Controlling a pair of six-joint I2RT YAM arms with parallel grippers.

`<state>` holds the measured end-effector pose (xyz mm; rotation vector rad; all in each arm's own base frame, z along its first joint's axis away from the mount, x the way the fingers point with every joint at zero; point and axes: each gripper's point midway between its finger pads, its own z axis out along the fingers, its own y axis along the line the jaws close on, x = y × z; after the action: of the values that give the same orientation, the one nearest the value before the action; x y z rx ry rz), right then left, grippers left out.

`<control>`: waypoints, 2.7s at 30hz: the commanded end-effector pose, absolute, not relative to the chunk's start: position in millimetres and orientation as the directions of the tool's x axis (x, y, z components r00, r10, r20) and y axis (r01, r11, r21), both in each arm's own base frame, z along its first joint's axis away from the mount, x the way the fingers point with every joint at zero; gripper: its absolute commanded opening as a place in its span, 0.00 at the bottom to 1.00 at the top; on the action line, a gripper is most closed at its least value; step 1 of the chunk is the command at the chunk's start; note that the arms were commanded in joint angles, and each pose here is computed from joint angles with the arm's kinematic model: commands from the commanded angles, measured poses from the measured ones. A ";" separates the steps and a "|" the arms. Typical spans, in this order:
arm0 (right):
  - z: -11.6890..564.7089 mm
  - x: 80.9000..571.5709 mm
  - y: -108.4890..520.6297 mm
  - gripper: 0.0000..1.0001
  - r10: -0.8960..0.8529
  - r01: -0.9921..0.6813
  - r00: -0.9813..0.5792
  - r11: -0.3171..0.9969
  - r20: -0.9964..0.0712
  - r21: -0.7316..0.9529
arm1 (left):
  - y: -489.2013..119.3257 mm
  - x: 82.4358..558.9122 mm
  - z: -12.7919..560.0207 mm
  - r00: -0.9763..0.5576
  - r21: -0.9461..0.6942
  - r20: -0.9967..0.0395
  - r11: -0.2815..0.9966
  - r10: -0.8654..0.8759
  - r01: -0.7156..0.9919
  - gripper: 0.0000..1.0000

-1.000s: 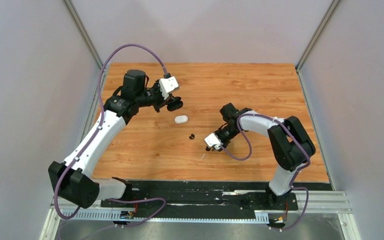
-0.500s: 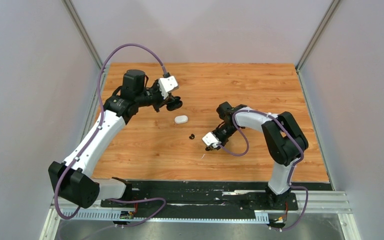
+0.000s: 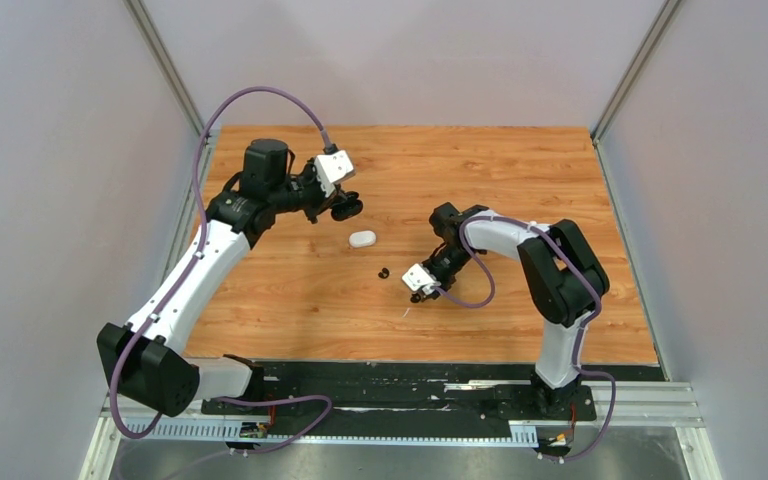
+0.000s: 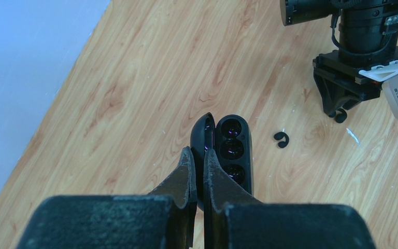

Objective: Insert the wireless bluetooth earbuds into the charging case
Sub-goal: Pick up the right earbud from the center of the board.

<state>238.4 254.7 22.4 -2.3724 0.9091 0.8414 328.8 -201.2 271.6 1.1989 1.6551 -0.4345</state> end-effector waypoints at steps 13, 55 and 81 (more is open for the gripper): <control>25.6 233.8 267.1 0.30 -0.443 -0.725 0.544 -0.676 -0.713 -0.133 | -199.6 328.4 285.2 0.024 0.268 -0.883 0.461 0.469 0.846 0.00; 45.1 255.8 311.5 0.28 -0.551 -0.870 0.255 -0.490 -0.795 0.061 | -201.6 328.5 284.3 0.011 0.248 -0.891 0.465 0.455 0.850 0.00; 115.2 292.5 294.0 0.00 -0.547 -0.939 0.226 -0.344 -0.806 -0.029 | -211.0 338.6 264.3 0.048 0.266 -0.869 0.383 0.492 0.885 0.00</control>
<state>262.9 295.9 39.8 -2.1478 1.3710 1.0561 330.2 -202.6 268.0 1.2002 1.6504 -0.4507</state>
